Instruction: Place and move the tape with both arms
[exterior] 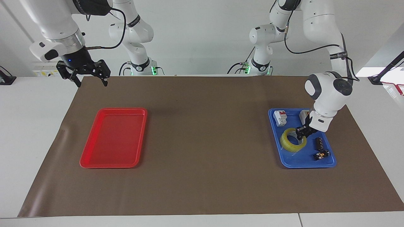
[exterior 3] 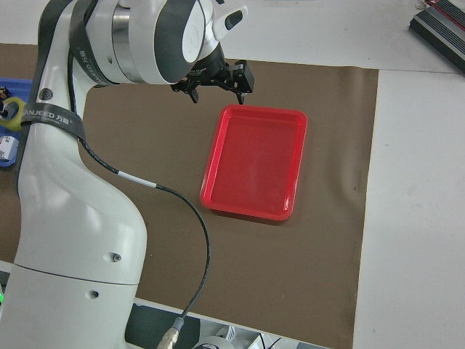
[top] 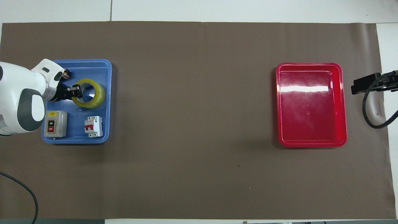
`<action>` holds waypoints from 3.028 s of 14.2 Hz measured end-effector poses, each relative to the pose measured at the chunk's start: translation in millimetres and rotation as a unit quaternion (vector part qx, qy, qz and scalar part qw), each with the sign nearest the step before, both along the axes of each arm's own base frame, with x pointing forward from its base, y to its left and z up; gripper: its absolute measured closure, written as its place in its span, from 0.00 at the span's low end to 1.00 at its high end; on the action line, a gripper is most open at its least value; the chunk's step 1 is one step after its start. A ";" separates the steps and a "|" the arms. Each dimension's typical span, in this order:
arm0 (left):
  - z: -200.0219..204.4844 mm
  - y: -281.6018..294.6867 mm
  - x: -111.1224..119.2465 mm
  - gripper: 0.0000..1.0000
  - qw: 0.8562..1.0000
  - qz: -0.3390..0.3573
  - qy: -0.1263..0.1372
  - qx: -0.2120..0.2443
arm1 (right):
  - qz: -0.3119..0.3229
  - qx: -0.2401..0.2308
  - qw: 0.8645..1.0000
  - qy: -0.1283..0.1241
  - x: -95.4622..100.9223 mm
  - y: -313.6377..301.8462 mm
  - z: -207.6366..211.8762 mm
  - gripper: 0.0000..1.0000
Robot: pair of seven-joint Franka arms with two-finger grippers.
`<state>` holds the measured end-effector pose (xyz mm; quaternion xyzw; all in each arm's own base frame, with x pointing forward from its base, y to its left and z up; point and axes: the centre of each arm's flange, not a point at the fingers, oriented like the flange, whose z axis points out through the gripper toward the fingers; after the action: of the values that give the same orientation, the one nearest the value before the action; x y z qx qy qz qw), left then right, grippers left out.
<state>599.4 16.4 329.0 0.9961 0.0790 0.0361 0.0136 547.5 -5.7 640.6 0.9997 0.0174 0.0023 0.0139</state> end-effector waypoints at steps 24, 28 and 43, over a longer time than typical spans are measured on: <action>10.6 -457.9 -76.4 0.80 0.995 0.075 0.066 -0.014 | -0.011 0.000 1.000 0.002 0.2 -11.7 -3.4 0.00; 2.5 -454.4 -69.9 0.80 0.994 0.085 0.064 -0.014 | -0.010 0.000 1.000 0.005 0.1 -11.4 -6.1 0.00; 223.5 -144.5 -13.7 0.00 0.995 0.056 0.076 0.022 | 0.002 0.002 1.000 0.001 -2.1 47.4 -22.0 0.00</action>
<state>585.7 -128.1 552.4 0.9900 0.1348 -0.0376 -0.0169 545.3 41.7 618.6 0.9997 0.0192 0.0017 0.0116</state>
